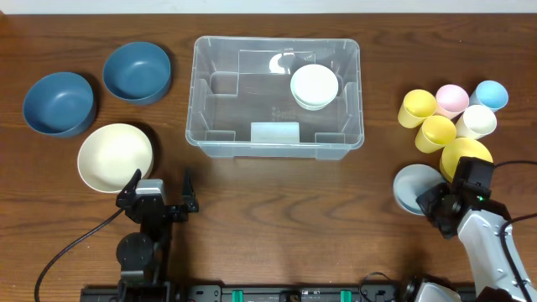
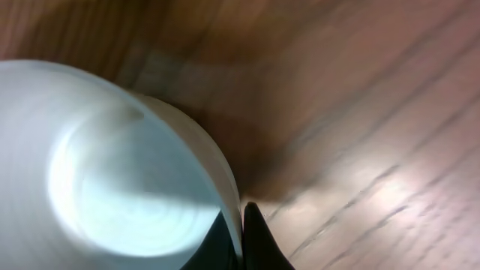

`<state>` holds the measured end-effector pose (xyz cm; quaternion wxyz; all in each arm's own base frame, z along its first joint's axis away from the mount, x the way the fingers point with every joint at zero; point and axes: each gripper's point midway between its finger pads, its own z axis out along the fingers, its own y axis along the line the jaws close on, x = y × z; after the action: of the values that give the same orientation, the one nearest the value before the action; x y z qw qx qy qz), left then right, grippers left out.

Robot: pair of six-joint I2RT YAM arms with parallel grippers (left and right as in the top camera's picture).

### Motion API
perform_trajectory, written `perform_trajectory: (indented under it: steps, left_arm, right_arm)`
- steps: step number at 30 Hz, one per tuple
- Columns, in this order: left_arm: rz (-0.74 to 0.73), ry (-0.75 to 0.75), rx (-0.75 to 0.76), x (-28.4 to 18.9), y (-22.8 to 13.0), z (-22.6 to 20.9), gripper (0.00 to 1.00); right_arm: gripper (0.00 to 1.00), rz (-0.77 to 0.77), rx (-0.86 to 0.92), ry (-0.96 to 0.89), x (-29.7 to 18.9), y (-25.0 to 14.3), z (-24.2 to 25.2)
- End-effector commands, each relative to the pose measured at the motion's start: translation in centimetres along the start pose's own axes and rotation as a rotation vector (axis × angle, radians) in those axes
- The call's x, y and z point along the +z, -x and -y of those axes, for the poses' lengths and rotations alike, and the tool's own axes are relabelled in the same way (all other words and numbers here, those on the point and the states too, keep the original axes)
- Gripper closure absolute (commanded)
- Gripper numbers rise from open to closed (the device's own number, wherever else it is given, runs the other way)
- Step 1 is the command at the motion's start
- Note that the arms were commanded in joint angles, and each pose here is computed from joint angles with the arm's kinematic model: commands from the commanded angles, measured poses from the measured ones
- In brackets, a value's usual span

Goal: Pack container
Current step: 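Grasp the light-blue bowl rim with the right gripper, then carry the light-blue bowl and stack it onto the white bowl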

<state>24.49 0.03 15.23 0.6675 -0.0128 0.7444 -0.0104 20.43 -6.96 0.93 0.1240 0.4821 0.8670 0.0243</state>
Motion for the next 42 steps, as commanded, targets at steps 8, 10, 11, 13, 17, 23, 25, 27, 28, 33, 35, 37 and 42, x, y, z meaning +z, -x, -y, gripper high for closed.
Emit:
perform_trajectory:
  steps: [8, 10, 11, 13, 17, 23, 25, 27, 28, 33, 35, 37, 42]
  left_arm:
    - [-0.05, 0.004, 0.013, 0.1, -1.6, -0.1, 0.02]
    - [-0.05, 0.004, 0.013, 0.1, -1.6, -0.1, 0.02]
    - [-0.05, 0.004, 0.013, 0.1, -1.6, -0.1, 0.02]
    - [-0.05, 0.004, 0.013, 0.1, -1.6, -0.1, 0.02]
    - [-0.05, 0.004, 0.013, 0.1, -1.6, -0.1, 0.02]
    - [-0.05, 0.004, 0.013, 0.1, -1.6, -0.1, 0.02]
    - [-0.05, 0.004, 0.013, 0.1, -1.6, -0.1, 0.02]
    - [-0.05, 0.004, 0.013, 0.1, -1.6, -0.1, 0.02]
    - [-0.05, 0.004, 0.013, 0.1, -1.6, -0.1, 0.02]
    - [-0.05, 0.004, 0.013, 0.1, -1.6, -0.1, 0.02]
    - [-0.05, 0.004, 0.013, 0.1, -1.6, -0.1, 0.02]
    - [-0.05, 0.004, 0.013, 0.1, -1.6, -0.1, 0.02]
    - [-0.05, 0.004, 0.013, 0.1, -1.6, -0.1, 0.02]
  right_arm:
    - [0.99, -0.163, -0.399, 0.277, -5.4, -7.4, -5.7]
    - [0.99, -0.164, -0.481, 0.314, -7.1, -8.5, -6.7]
    - [0.99, -0.164, -0.527, 0.335, -8.0, -9.1, -7.3]
    - [0.99, -0.162, -0.615, 0.375, -9.9, -10.3, -8.5]
    - [0.99, -0.133, -0.791, 0.46, -13.9, -12.2, -11.5]
    - [0.99, 0.087, -0.929, 0.478, -19.4, -11.0, -17.2]
    - [0.99, 0.176, -0.915, 0.476, -20.9, -9.6, -19.3]
    - [0.99, 0.284, -0.882, 0.467, -22.4, -7.5, -21.5]
    - [0.99, 0.344, -0.874, 0.46, -23.2, -6.4, -22.7]
    - [0.99, 0.549, -0.88, 0.487, -26.3, -3.2, -28.8]
    - [0.99, 0.587, -0.877, 0.51, -26.5, -2.8, -31.0]
    - [0.99, 0.618, -0.855, 0.514, -25.7, -2.4, -33.0]
    - [0.99, 0.615, -0.82, 0.463, -20.1, -1.9, -36.6]
